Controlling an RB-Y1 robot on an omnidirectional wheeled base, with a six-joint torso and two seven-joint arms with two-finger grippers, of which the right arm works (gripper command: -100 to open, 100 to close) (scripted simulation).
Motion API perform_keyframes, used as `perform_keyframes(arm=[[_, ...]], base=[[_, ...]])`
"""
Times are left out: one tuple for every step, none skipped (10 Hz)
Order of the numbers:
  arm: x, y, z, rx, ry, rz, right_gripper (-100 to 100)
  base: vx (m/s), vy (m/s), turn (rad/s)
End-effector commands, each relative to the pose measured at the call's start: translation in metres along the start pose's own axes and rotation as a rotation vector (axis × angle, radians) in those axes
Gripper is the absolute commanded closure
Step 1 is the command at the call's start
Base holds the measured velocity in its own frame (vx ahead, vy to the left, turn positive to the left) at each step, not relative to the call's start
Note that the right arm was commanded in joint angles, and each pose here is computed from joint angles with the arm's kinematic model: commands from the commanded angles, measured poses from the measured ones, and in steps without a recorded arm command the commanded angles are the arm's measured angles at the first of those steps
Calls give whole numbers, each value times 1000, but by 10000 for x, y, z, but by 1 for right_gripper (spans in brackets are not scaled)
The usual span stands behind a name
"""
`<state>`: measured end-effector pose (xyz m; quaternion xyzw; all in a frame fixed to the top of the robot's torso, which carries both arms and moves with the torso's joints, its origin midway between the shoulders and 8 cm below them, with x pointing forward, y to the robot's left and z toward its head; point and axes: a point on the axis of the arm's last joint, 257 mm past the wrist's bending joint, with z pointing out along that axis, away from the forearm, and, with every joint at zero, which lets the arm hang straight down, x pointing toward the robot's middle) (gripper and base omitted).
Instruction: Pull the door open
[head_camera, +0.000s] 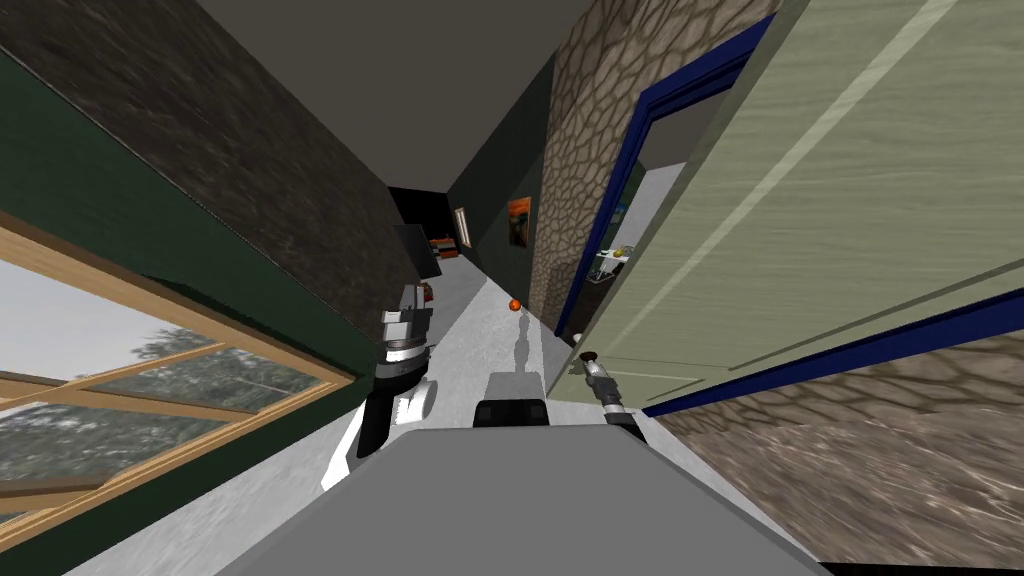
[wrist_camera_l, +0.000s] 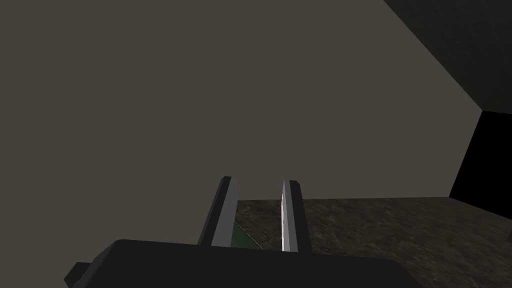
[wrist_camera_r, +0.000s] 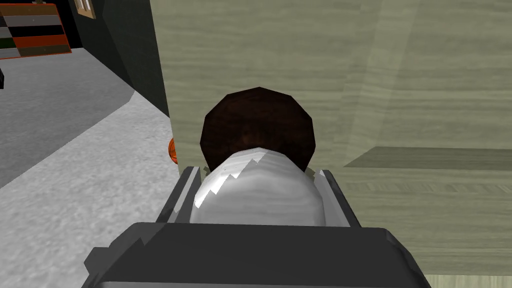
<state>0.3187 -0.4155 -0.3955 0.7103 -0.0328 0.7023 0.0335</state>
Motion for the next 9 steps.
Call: perform_keyframes(arm=[[4,5,-37,11,2,-1,100],[6,8,-59,18,3,-1,100],[9,12,-83,26,5,-1,100],[12,15,-111,34,6,-1,100],[15,19,-139,43,7,-1,100],[19,22,-168,52,8,-1,100],[22,25,-196,61,9,-1,100],[25,28,-223,70,10,0,100],[28,30,-246,77,10,0,100]], base=[[-132,-36,108],[-194,-51,171],[-209,-50,126],[-205,-45,153],[-199,-40,135],[-184,-21,138],[-217,-39,128],[-214,-53,112],[-208,-32,116]])
